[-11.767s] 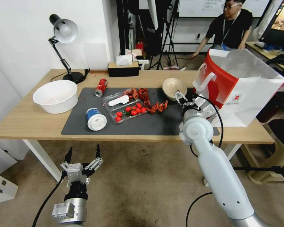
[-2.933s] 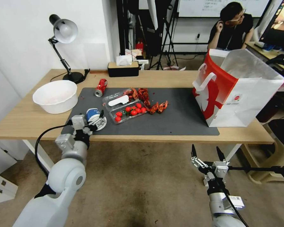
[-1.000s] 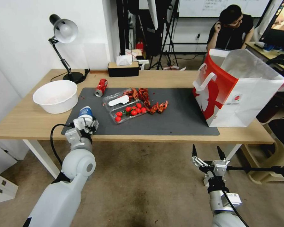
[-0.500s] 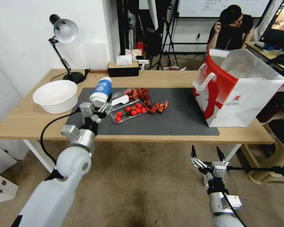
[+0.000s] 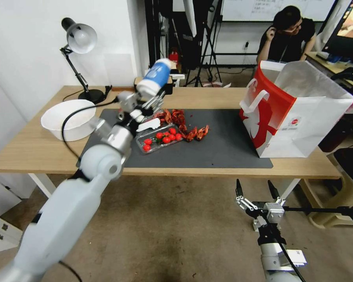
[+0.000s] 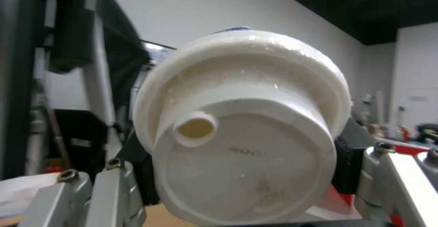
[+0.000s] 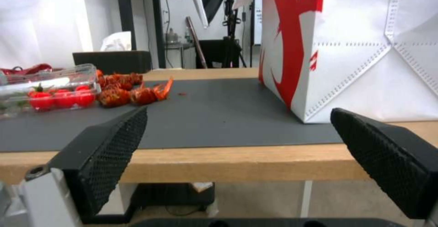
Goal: Pick up the trash from the table and place it into the takeout bag.
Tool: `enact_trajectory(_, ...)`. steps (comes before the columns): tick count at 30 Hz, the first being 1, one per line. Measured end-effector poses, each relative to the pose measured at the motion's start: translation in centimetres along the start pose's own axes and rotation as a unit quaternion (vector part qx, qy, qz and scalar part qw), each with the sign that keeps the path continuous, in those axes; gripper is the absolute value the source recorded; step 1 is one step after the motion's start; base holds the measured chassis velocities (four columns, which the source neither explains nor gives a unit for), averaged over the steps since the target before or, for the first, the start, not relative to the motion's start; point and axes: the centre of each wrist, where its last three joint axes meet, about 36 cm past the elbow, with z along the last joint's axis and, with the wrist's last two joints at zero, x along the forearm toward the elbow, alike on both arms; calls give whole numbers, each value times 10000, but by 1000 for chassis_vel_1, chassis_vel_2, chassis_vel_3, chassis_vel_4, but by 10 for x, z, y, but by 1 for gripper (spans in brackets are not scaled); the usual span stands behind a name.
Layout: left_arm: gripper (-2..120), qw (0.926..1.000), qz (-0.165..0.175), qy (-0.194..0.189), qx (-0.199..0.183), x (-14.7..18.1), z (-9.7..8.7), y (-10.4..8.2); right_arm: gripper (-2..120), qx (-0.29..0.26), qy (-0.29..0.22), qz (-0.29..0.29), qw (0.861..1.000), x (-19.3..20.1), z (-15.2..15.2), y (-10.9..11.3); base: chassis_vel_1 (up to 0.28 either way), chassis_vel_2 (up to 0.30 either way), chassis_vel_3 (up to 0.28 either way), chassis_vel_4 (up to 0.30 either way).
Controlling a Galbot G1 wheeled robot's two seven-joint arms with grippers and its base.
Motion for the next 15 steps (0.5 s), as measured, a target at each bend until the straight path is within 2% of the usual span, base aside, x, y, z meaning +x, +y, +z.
enact_trajectory(2,64,9999,116,19,-6,-11,1,-4,100,5,-3,2,10000,0,-1,-1,0,0,0,0)
enact_trajectory(4,64,9992,379,71,-65,-39,1,-14,100,13,-20,4,10000,2,-2,-2,0,0,0,0)
enact_trajectory(7,64,9986,496,115,-107,-56,2,-18,100,14,-19,4,10000,3,-2,-2,0,0,0,0)
enact_trajectory(9,64,9970,736,169,-149,-95,4,-32,100,5,-6,9,10000,5,-2,-3,0,0,0,0)
enact_trajectory(10,64,9970,736,169,-149,-95,4,-32,100,5,-6,9,10000,5,-2,-3,0,0,0,0)
enact_trajectory(14,64,9916,1257,220,-220,-155,9,-72,100,12,3,14,10000,7,1,-3,0,0,0,0)
enact_trajectory(15,64,9916,1257,220,-220,-155,9,-72,100,12,3,14,10000,7,1,-3,0,0,0,0)
